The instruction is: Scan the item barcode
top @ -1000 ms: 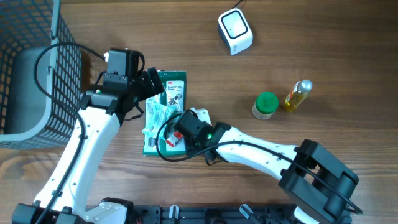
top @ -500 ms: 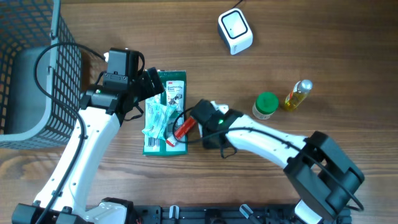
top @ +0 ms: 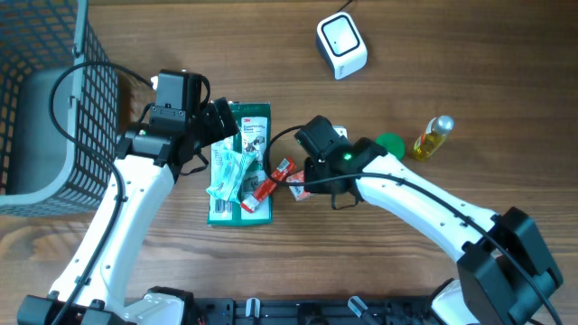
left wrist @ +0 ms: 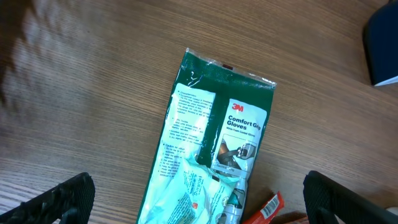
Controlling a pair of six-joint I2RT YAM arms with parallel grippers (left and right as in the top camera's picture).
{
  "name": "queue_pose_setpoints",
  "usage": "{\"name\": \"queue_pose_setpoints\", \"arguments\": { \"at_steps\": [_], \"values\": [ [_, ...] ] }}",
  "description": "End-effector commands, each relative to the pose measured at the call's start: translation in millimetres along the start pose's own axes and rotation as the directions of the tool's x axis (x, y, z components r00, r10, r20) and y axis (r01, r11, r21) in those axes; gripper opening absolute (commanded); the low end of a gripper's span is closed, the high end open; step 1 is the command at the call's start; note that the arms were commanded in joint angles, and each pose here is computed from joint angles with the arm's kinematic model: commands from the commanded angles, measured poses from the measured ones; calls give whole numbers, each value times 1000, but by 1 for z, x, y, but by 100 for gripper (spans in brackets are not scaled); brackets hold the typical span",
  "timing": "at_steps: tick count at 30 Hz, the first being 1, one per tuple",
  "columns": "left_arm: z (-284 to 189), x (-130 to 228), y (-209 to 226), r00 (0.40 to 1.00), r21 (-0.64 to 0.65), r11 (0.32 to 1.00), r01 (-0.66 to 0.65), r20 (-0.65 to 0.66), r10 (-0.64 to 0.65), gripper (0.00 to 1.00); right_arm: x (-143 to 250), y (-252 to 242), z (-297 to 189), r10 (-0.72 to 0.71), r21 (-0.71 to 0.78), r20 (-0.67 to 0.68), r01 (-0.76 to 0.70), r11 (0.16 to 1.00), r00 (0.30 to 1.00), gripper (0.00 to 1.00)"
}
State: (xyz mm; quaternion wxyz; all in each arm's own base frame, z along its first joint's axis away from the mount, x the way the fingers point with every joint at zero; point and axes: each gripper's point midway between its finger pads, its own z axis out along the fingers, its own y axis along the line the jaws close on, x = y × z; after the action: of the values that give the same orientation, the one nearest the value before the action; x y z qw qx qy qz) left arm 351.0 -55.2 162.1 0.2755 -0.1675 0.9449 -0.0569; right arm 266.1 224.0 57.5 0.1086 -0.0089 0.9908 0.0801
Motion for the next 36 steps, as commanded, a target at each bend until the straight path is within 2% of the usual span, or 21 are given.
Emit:
{"name": "queue_pose_setpoints", "arguments": {
  "at_steps": [1,7,16,30,35,36],
  "values": [
    [-1,-3,2,1000,-7,1000,-5,10,5,100,8,6,-3,23,-31,-50,-25,999,999,10],
    [-1,-2,2,1000,-7,1000,-5,10,5,100,31,-18,14,129,53,-95,-125,991,987,7],
    [-1,-3,2,1000,-8,1000,-5,10,5,100,38,-23,39,184,17,-58,-183,983,981,4],
    [-1,-3,2,1000,-8,1000,-5,10,5,100,23,-9,57,181,-121,53,-174,977,982,4],
    [-1,-3,2,1000,-8,1000,-5,10,5,100,4,-16,55,191,-91,155,-178,980,969,5],
    [-1,-3,2,1000,-8,1000,-5,10,5,100,1,-18,55,192,-82,174,-180,980,966,10]
  ]
}}
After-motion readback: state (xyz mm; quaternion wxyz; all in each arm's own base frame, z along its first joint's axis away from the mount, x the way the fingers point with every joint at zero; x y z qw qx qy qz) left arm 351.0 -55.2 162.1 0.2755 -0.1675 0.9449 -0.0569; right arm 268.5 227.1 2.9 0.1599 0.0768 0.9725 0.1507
